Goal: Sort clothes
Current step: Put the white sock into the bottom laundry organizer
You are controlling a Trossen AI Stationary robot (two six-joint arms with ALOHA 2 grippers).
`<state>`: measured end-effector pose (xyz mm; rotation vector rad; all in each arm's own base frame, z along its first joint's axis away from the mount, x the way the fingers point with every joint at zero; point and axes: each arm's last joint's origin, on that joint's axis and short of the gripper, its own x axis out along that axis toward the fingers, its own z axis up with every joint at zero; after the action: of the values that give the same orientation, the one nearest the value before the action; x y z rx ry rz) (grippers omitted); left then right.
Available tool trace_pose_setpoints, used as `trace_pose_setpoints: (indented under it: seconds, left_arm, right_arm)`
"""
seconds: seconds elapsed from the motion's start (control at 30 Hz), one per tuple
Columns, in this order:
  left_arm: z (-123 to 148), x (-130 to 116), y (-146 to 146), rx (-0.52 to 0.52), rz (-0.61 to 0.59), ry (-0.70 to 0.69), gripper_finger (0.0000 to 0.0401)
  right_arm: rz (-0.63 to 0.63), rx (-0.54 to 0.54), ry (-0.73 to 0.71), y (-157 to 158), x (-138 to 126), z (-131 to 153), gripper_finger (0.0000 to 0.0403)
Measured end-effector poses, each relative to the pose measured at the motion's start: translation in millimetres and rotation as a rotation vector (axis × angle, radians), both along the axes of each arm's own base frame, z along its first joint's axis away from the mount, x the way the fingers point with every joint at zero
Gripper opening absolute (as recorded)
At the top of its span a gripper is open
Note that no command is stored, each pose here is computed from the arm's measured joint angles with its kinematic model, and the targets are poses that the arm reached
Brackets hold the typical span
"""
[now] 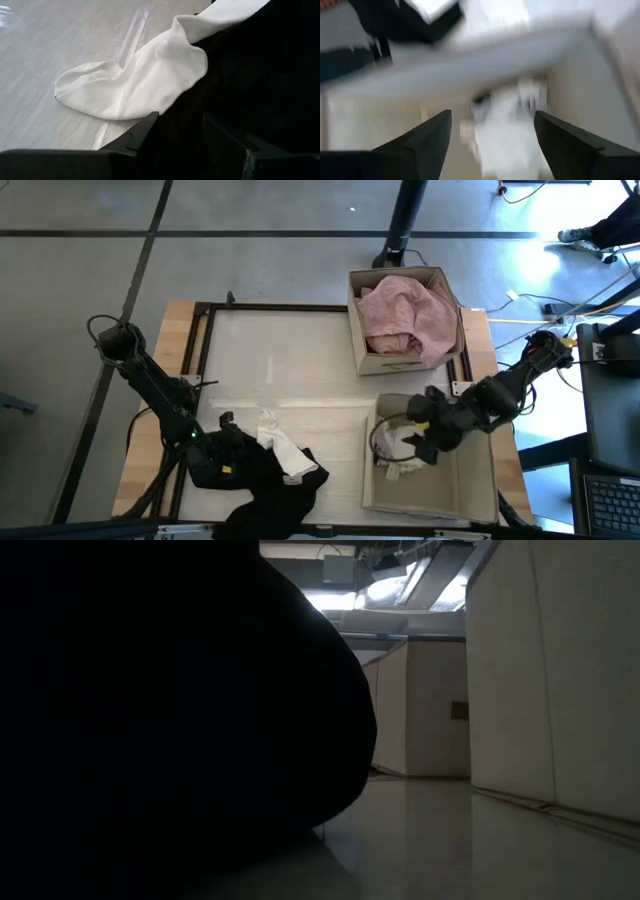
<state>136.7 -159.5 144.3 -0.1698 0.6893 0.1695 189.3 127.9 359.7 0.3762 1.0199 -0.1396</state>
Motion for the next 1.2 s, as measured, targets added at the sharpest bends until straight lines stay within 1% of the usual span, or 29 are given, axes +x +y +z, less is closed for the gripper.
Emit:
trace_pose_setpoints:
  seconds: [0.1, 0.2, 0.43, 0.53, 0.63, 0.7, 0.77, 0.9, 1.03, 1.2]
  left_arm:
    - [0, 0, 0, 0.000, 0.000, 0.000, 0.0146]
    - [0, 0, 0, 0.001, 0.000, 0.000, 0.0146]
    - [0, 0, 0, 0.001, 0.000, 0.000, 0.0146]
    - [0, 0, 0, 0.001, 0.000, 0.000, 0.0146]
    - [0, 0, 0, 0.001, 0.000, 0.000, 0.0146]
    - [0, 0, 0, 0.001, 0.000, 0.001, 0.0146]
    - [0, 0, 0, 0.001, 0.000, 0.001, 0.0146]
    - [0, 0, 0, 0.000, -0.001, 0.000, 0.0146]
    - [0, 0, 0, 0.004, -0.002, 0.001, 0.0146]
    - [0, 0, 0, 0.004, -0.002, 0.000, 0.0146]
  right_arm:
    - [0.032, -0.080, -0.126, -4, 18, 6, 0.0290]
    - [0.078, -0.173, -0.215, -6, 42, 4, 0.0291]
    - [0.245, -0.350, -0.387, -3, 118, -20, 0.0292]
    - [0.325, -0.356, -0.480, 0, 152, -36, 0.0292]
    - [0.384, -0.351, -0.573, 4, 181, -53, 0.0292]
    - [0.406, -0.340, -0.604, 5, 196, -68, 0.0292]
    - [0.426, -0.328, -0.606, 6, 209, -85, 0.0292]
    - [0.409, -0.316, -0.601, 5, 228, -113, 0.0292]
    - [0.411, -0.293, -0.606, 10, 240, -138, 0.0292]
    - [0.395, -0.238, -0.634, 16, 253, -150, 0.0292]
